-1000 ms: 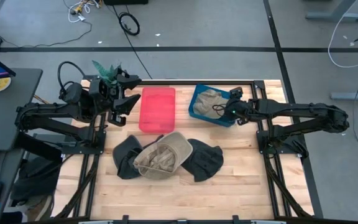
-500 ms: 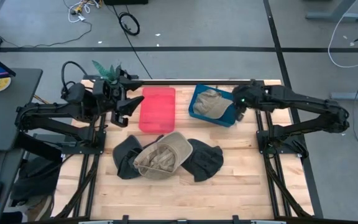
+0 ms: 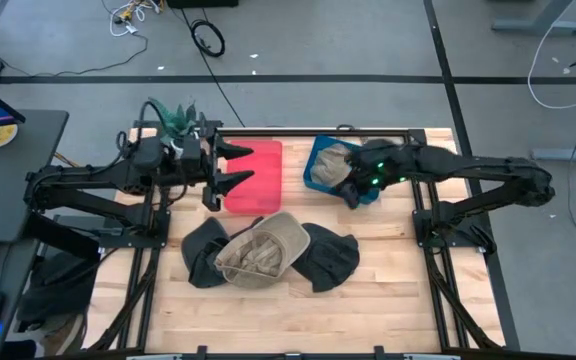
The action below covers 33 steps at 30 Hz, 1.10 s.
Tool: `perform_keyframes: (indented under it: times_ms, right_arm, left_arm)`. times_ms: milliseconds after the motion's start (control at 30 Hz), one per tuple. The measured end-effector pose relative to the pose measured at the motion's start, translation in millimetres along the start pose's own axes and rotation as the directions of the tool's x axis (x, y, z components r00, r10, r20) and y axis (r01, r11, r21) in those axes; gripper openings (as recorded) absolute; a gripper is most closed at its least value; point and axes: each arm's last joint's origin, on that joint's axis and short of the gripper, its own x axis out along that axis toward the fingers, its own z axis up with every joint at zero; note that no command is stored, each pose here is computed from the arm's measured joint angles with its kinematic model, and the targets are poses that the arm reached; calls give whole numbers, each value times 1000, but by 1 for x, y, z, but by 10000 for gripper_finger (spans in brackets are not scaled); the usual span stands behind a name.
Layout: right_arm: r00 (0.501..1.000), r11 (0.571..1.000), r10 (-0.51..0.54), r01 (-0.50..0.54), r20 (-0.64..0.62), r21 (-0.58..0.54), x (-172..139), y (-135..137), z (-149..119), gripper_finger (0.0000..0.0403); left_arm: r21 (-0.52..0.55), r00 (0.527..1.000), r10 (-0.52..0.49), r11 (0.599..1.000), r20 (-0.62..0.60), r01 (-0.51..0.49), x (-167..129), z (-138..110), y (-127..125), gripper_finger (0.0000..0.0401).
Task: Pick & Place hat
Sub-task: Stack the brown cap on top of the brown cap on the blue bin
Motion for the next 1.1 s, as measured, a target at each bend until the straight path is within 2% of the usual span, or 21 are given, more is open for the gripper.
perform_keyframes:
  times_ms: [200, 400, 533, 633, 733, 833, 933, 1000, 1100]
  right_arm:
    - [995, 1000, -19, 20, -97, 8, 50, 7, -8, 127]
    - [993, 997, 5, 4, -121, 74, 91, 9, -10, 170]
    - [990, 994, 69, -58, -120, 88, 105, 13, -10, 180]
    - [990, 993, 84, -74, -114, 88, 108, 14, -9, 180]
    - [991, 994, 98, -92, -91, 64, 108, 15, -7, 177]
    - [991, 993, 114, -110, -69, 51, 108, 16, -4, 176]
    - [990, 990, 132, -130, -47, 47, 108, 18, -2, 176]
    - [991, 991, 131, -130, -34, 44, 108, 18, -1, 176]
    - [992, 992, 121, -120, -22, 45, 108, 18, -1, 176]
  left_arm:
    - [-54, 972, -10, 999, -233, -2, -3, -23, 0, 248]
    - [-233, 870, -100, 972, -483, -17, -12, -46, -1, 248]
    - [-314, 761, -205, 950, -615, 3, -22, -60, -11, 246]
    - [-347, 656, -272, 938, -704, 17, -31, -69, -20, 238]
    - [-387, 530, -269, 914, -804, -124, -42, -81, -25, 226]
    - [-399, 414, -242, 847, -877, -352, -50, -90, -24, 217]
    - [-408, 333, -258, 733, -907, -544, -56, -106, -24, 214]
    - [-421, 298, -297, 668, -907, -614, -60, -115, -26, 214]
    - [-409, 259, -322, 606, -911, -683, -65, -130, -30, 217]
